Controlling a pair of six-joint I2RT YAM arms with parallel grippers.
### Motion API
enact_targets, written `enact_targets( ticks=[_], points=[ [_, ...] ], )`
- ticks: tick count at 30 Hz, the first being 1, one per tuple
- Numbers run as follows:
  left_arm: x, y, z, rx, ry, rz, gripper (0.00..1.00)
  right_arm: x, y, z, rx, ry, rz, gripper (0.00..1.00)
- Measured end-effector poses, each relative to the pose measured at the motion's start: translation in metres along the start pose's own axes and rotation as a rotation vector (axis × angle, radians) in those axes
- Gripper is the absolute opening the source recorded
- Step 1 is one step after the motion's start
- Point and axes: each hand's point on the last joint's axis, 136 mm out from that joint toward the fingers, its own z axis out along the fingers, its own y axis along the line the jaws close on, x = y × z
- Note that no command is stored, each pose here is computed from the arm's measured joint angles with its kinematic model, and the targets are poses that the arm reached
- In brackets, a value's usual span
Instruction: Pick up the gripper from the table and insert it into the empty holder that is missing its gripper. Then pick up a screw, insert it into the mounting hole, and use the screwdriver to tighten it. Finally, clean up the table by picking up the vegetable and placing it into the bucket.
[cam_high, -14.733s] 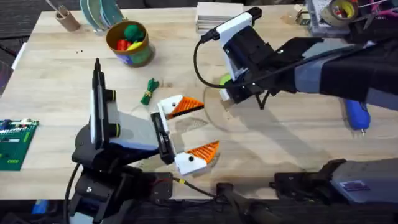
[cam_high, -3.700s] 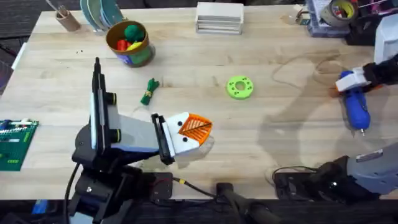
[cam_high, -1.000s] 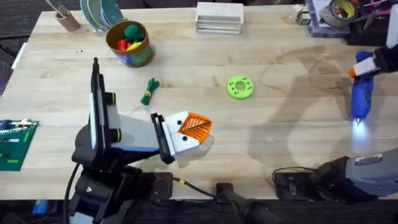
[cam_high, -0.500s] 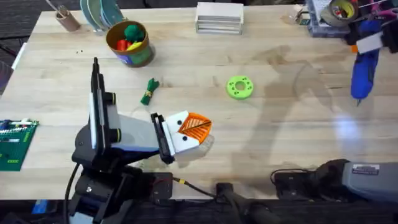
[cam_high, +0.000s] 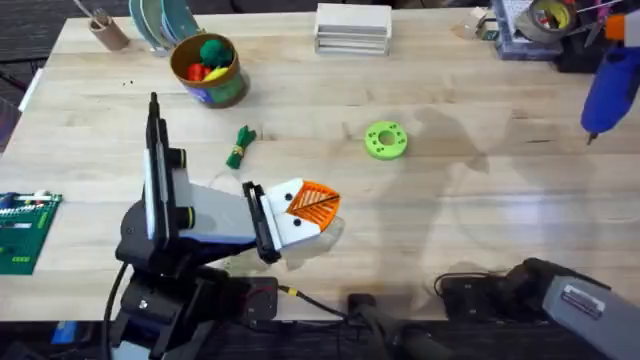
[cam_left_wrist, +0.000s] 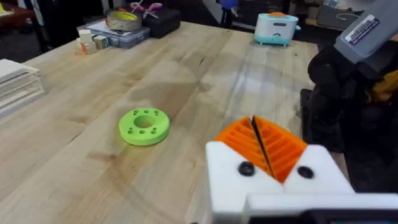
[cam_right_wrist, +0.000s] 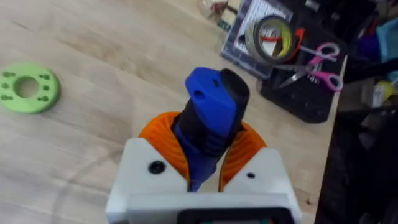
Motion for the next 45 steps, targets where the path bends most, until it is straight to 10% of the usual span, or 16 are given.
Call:
enact_targets(
  ticks=[15, 25, 45],
  points=[
    [0.000, 0.000, 0.000, 0.000, 0.000, 0.000, 0.011, -0.037, 0.066, -0.108, 0.002, -0.322, -0.082, 0.185],
    [0.000, 0.000, 0.000, 0.000, 0.000, 0.000, 0.011, -0.005, 0.112, -0.062, -0.198, -0.362, -0.017, 0.174],
    [0.000, 0.000, 0.000, 0.000, 0.000, 0.000, 0.011, -0.089, 0.172, -0.065, -0.580, -0.839, -0.121, 0.152]
  ],
)
